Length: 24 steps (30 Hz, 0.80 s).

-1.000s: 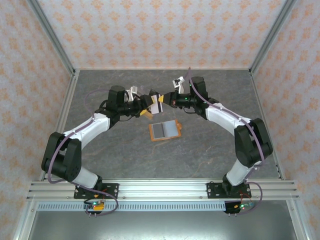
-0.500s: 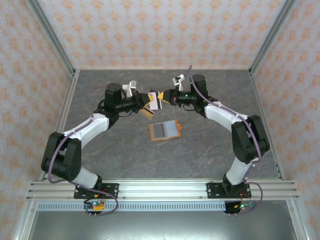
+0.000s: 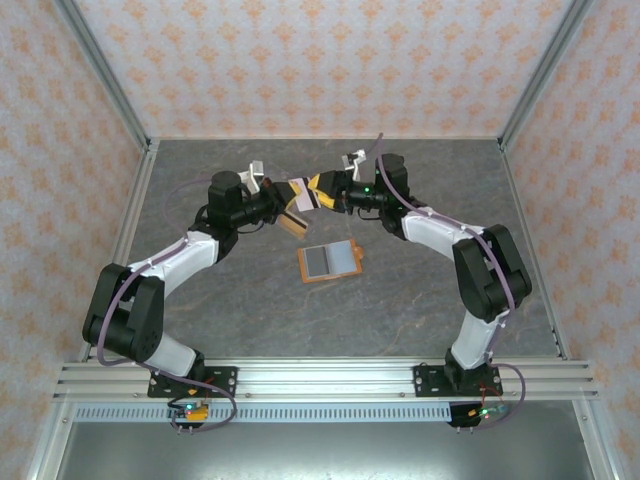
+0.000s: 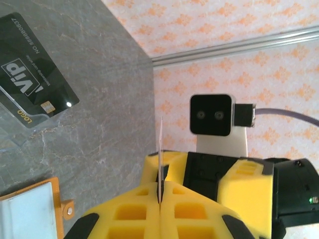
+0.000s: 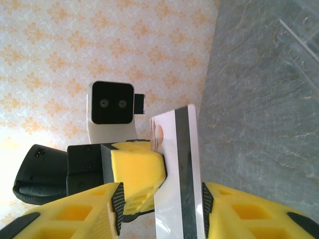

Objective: Take the credit cards out of the card holder

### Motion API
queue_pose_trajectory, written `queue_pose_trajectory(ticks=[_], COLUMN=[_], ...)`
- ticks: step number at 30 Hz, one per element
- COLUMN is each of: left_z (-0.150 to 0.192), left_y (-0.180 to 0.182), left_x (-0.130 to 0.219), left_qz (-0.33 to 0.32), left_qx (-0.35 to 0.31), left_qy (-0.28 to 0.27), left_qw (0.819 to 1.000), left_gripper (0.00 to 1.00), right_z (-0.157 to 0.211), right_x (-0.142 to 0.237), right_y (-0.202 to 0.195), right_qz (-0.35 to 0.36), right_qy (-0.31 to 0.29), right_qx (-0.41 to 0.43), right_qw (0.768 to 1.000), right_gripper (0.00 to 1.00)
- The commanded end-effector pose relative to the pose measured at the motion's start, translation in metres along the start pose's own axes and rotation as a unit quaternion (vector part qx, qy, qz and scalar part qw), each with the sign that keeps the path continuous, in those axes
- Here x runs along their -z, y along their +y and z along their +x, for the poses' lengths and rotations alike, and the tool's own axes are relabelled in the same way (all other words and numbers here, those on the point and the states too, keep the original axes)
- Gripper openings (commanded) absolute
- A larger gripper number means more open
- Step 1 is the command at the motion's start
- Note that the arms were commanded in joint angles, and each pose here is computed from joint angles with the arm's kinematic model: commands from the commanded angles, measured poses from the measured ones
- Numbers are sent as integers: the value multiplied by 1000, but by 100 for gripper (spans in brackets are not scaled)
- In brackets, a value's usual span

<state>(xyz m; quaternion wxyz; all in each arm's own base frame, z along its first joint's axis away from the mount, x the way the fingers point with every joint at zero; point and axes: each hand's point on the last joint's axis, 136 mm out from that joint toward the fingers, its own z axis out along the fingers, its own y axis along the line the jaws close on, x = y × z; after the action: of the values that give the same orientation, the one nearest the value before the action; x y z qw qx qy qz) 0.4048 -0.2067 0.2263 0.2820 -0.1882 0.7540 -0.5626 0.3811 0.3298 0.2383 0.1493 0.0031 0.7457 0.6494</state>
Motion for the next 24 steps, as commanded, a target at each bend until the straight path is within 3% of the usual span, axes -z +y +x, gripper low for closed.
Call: queue_pose_trajectory(ticks=[1, 6, 14, 20, 24], left_z=[-17, -22, -23, -24, -25], left_y=[-9, -3, 7, 47, 85], left_x=[4, 5, 8, 28, 61], left_qz=[18, 11, -8, -120, -227], left_qx=[7, 21, 24, 13, 7], left_qy=[-45, -59, -65, -86, -112], left_qw=[999, 998, 998, 989, 967], left_gripper=[0, 0, 1, 48, 74], right_z=[0, 2, 4, 6, 0], right_x=[-1, -1, -4, -10, -14], right_y=[16, 16, 14, -15, -28], right_qz=[-32, -36, -17, 99, 189], right_qy=[-4, -2, 5, 21, 31], right_qx=[10, 3, 16, 96, 199], right_qw=[999, 999, 1000, 990, 961], right_gripper=[45, 37, 5, 0, 0])
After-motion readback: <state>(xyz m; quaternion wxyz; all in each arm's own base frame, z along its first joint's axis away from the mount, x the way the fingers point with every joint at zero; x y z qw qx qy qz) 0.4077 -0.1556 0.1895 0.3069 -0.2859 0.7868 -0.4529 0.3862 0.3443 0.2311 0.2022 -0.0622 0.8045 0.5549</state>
